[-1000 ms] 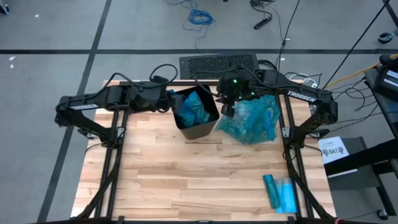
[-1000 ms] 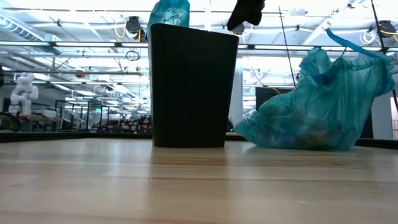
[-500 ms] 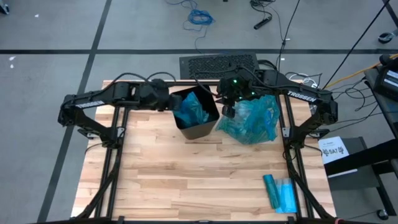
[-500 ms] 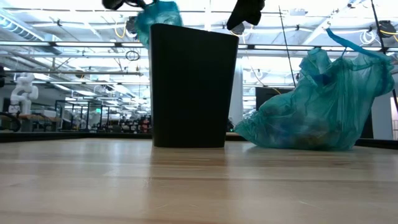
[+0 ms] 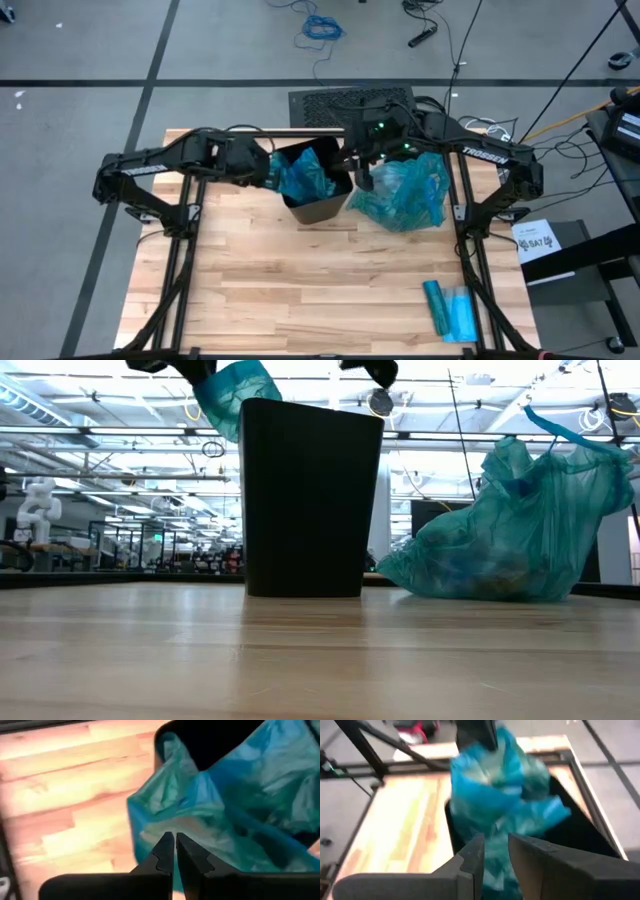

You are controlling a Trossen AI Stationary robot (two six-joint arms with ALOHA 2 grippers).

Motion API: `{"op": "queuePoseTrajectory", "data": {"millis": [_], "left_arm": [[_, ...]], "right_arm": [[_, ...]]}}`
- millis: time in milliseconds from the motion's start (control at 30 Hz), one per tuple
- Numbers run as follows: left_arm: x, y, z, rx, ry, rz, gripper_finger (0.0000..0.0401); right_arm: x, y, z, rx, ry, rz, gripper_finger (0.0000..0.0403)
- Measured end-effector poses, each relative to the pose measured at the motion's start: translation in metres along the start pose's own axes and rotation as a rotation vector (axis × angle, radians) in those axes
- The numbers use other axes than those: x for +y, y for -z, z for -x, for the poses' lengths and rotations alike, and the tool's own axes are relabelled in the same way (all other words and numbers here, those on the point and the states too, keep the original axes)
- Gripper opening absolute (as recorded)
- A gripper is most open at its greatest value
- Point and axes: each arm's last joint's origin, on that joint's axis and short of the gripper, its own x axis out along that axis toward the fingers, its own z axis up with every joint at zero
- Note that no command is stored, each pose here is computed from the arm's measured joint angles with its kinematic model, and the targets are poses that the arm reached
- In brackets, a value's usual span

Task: Place trash/remove bag and relplace
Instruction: Insert the new trash bag into the trash bin

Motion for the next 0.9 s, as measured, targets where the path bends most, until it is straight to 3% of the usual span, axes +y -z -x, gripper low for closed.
{"op": "queuePoseTrajectory", "data": {"millis": [233, 533, 800, 900], "left_arm": [[0.003, -0.001, 0.0, -0.05, -0.052, -0.089, 0.0018], [0.012, 0.002, 0.001, -0.033, -0.146, -0.164, 0.0018], [0.012, 0.002, 0.001, -0.029, -0.146, -0.258, 0.0018], [0.012, 0.002, 0.001, -0.026, -0.146, -0.302, 0.0018]], "right_arm": [[-0.004, -0.008, -0.011, -0.078, 0.011, -0.058, 0.0091], [-0.019, 0.002, -0.068, -0.016, 0.015, -0.143, 0.0162], [-0.025, -0.004, -0.067, -0.078, 0.243, -0.14, 0.0199], [-0.029, -0.003, -0.066, -0.083, 0.277, -0.211, 0.0204]]}}
